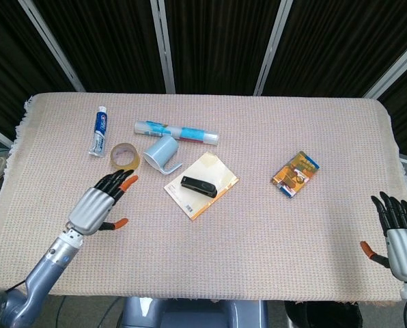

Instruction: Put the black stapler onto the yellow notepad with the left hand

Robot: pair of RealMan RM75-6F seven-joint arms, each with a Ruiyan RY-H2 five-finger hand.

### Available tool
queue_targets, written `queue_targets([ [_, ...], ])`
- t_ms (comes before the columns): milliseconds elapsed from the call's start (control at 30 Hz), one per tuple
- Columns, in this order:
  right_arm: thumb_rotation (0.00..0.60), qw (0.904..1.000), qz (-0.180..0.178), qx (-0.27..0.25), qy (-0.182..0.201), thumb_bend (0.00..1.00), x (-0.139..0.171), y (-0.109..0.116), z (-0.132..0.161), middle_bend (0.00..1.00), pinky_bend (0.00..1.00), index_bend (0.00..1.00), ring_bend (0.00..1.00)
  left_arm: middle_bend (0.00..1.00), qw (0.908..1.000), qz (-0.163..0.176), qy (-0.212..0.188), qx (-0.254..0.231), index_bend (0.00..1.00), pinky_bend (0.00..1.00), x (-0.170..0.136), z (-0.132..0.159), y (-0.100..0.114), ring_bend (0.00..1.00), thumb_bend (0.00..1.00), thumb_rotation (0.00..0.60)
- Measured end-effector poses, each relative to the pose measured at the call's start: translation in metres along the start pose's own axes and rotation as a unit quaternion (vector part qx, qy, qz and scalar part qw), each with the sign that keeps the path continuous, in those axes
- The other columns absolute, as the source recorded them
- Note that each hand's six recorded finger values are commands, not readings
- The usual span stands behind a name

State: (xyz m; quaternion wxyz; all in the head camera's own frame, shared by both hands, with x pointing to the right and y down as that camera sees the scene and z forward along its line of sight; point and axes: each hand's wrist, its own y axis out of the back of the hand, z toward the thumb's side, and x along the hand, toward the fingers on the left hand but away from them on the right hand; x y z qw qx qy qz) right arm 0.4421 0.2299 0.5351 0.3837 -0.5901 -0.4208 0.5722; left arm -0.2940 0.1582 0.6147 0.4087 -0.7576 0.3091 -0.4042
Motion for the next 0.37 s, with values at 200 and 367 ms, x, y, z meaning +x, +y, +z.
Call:
queue_targets([
  [200, 0.600, 0.9999, 0.010, 0.004, -0.012, 0.17, -0.005, -0.005, -0.004, 0.00, 0.00, 0.00, 0.00, 0.00, 0.9917, 0.048, 0.087, 0.082, 0.00, 0.14, -0.046, -0.026, 0.003, 0.00, 0.22, 0.600],
  [367, 0.600, 0.9997, 0.017, 0.007, -0.014, 0.17, -0.007, -0.009, -0.003, 0.00, 0.00, 0.00, 0.00, 0.00, 0.9795, 0.083, 0.153, 0.101, 0.00, 0.13, -0.095, -0.046, -0.006, 0.00, 0.22, 0.600],
])
